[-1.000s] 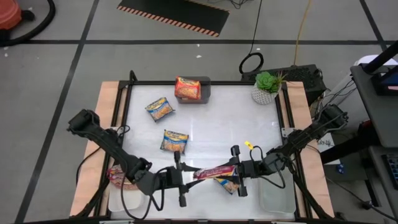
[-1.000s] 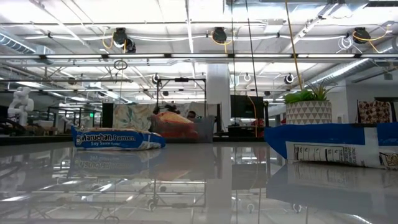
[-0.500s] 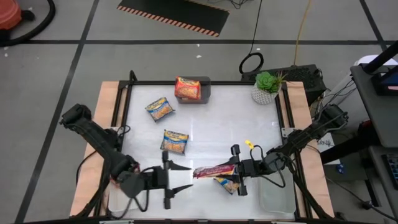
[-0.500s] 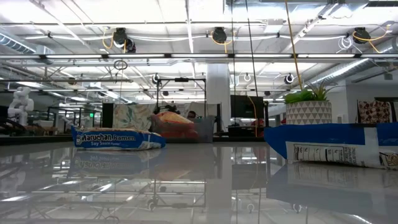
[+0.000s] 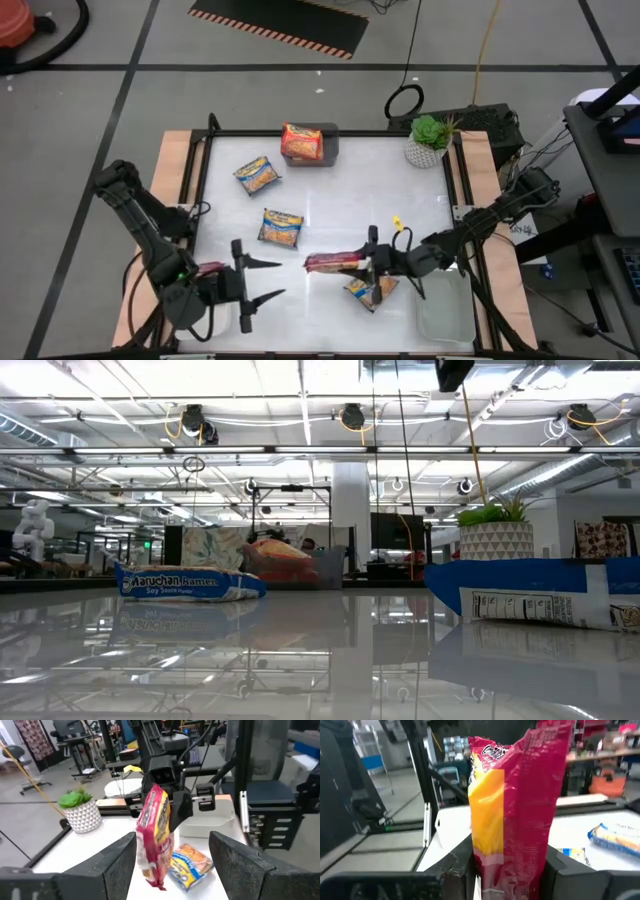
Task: Sort Maruchan noodles
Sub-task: Put the red noodle pack into the white bin
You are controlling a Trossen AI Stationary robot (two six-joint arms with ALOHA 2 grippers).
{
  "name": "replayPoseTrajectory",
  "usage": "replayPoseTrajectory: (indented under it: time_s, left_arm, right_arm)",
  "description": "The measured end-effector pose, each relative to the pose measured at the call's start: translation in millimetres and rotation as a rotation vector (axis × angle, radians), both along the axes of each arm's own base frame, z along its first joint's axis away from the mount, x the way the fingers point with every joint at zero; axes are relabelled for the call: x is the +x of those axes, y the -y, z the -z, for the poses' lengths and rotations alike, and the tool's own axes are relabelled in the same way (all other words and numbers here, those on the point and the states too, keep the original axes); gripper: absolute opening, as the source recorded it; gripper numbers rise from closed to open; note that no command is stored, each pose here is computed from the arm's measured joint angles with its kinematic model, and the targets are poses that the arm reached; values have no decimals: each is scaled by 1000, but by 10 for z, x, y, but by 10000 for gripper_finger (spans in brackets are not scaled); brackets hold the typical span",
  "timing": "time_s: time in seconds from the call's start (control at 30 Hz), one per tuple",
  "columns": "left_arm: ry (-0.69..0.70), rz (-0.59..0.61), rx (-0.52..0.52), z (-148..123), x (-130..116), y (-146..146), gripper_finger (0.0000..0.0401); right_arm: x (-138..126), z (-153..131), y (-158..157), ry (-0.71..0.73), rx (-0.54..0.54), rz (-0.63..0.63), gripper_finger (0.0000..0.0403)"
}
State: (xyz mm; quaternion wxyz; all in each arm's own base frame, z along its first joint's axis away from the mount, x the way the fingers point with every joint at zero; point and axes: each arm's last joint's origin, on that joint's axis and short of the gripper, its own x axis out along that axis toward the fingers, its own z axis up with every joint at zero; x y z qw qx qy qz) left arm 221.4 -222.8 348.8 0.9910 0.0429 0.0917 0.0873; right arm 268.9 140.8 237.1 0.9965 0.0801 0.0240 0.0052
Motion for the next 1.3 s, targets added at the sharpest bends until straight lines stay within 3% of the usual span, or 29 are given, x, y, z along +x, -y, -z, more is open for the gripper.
replayPoseTrajectory:
  time_s: [0.2, 0.33, 0.57, 0.7, 0.93, 1.3]
  left_arm:
    - [-8, 32, -77, 11, 14, 0, 255]
    - [-92, 165, -157, 55, 27, -10, 255]
    - [-256, 235, -171, 196, -55, -4, 255]
    - [-332, 204, -180, 271, -72, -54, 255]
    - [-352, 94, -178, 326, 51, -209, 255]
    - [-486, 31, -189, 496, 207, -381, 255]
  right_arm:
    - [297, -42, -185, -107, -16, -41, 113]
    - [616, -26, -357, -162, -33, -113, 114]
    - [1015, 31, -473, -228, -43, -183, 115]
    - [1096, 90, -422, -246, -26, -159, 115]
    - [1143, 154, -349, -271, -19, -128, 115]
    - [1130, 188, -324, -300, -62, -53, 116]
